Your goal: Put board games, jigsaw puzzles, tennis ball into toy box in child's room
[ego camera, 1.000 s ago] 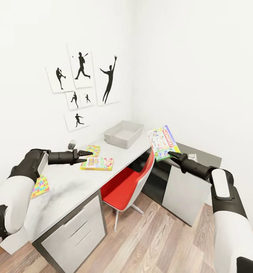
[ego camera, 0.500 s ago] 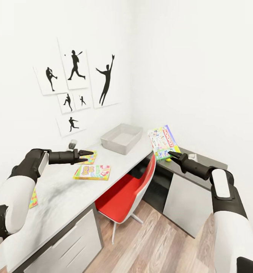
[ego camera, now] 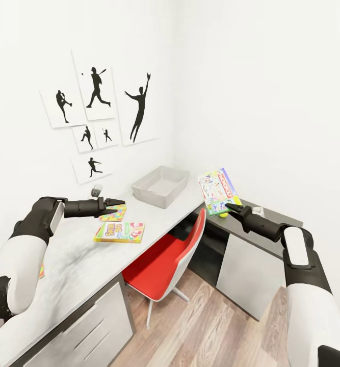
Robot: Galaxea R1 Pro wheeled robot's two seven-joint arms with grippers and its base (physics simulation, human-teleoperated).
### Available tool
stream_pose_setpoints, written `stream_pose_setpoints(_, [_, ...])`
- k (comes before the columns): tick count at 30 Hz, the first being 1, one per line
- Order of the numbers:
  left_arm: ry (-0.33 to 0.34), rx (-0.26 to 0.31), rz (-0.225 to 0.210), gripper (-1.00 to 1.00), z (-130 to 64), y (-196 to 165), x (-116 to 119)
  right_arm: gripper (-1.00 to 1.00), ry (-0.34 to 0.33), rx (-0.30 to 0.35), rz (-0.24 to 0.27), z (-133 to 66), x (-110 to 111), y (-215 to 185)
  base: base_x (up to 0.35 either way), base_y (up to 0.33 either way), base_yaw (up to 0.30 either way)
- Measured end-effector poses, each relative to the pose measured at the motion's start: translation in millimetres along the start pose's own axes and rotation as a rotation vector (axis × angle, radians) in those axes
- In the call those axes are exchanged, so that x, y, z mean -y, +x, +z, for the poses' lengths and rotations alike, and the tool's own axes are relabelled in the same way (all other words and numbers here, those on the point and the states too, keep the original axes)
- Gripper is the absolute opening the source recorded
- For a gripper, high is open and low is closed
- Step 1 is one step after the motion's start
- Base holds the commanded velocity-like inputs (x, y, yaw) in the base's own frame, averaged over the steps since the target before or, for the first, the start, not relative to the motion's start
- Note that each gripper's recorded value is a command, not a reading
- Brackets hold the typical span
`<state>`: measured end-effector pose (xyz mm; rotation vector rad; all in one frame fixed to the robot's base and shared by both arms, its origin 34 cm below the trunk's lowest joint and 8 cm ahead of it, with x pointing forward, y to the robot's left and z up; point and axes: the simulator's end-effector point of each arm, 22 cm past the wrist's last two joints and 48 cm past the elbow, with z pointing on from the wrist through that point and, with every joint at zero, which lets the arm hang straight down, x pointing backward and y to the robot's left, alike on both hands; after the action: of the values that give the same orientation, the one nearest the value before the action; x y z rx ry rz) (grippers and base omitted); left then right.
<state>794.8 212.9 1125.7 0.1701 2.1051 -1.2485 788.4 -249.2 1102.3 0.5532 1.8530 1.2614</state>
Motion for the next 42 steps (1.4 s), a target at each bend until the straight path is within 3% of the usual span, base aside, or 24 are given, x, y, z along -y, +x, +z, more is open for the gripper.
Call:
stream_pose_setpoints(10, [0.006,-0.005,0.0,1.0,5.1,2.2,3.0,-1.0,0.004,0.0,-0.002,-0.4,0.8,-0.2,0.181,0.0,0.0])
stream_pose_setpoints(23, [0.009,-0.006,0.0,1.0,6.9,2.7,3.9,-1.0,0.0,-0.001,-0.001,0.4,0.0,0.4,0.013,0.0,0.0])
stream_pose_setpoints(33, [0.006,-0.007,-0.001,1.0,8.3,3.5,3.1,-1.0,0.006,-0.003,-0.002,1.1,1.4,1.3,0.023,0.0,0.217])
stream_pose_setpoints(42, [0.012,-0.012,-0.001,1.0,13.6,5.3,6.7,-1.0,0.011,-0.004,-0.005,0.9,2.1,1.7,0.264,-0.108,0.151])
